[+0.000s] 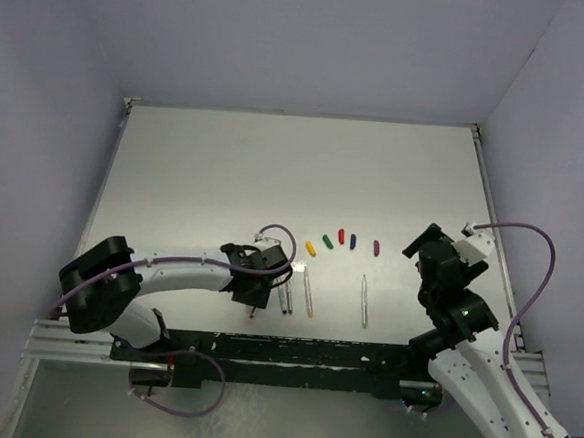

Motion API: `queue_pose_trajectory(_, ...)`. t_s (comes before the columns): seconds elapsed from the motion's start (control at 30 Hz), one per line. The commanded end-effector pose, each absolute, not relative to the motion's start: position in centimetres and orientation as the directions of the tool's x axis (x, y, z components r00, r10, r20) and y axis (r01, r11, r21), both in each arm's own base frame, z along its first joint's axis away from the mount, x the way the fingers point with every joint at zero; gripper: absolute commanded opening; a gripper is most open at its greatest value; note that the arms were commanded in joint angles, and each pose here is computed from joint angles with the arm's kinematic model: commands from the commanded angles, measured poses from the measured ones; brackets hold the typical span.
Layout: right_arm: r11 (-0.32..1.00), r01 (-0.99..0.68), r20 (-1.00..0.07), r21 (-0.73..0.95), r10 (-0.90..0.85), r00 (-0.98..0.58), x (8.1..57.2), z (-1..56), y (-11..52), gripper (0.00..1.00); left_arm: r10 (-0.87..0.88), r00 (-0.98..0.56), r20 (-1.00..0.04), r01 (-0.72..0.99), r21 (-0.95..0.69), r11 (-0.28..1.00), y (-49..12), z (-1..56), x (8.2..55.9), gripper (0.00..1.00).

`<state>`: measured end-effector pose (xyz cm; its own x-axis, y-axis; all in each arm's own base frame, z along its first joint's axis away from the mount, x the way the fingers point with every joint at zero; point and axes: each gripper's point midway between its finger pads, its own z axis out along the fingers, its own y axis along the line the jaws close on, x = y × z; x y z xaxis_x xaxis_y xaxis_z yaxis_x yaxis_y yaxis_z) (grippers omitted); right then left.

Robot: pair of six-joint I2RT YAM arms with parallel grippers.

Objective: Insert the pens into the pen caps

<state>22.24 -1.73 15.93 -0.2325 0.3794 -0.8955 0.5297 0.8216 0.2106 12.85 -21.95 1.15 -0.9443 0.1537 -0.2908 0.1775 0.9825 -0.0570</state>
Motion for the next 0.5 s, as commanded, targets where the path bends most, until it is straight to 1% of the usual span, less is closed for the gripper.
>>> queue_pose_trajectory(0.0, 0.809, 0.543, -0.895, 0.227, 0.393, -0.21, 22.2, 16.2, -2.0, 1.0, 0.17, -0.954, -0.246, 0.157, 0.073, 0.985, -19.1, -1.1, 12.1, 0.42)
queue_pose_trajectory(0.17, 0.81, 0.54, -0.894, 0.227, 0.394, -0.215, 22.1, 16.1, -1.9, 1.0, 0.182, -0.949, -0.256, 0.168, 0.074, 0.983, -19.3, -1.5, 12.4, 0.41)
queue_pose_trajectory(0.3, 0.812, 0.537, -0.893, 0.228, 0.394, -0.217, 22.2, 16.2, -1.8, 1.0, 0.203, -0.946, -0.252, 0.193, 0.064, 0.979, -19.8, -1.9, 12.6, 0.35)
queue_pose_trajectory(0.47, 0.817, 0.532, -0.893, 0.22, 0.389, -0.227, 22.3, 16.1, -1.7, 1.0, 0.236, -0.943, -0.236, 0.224, 0.075, 0.972, -20.3, -2.4, 12.7, 0.35)
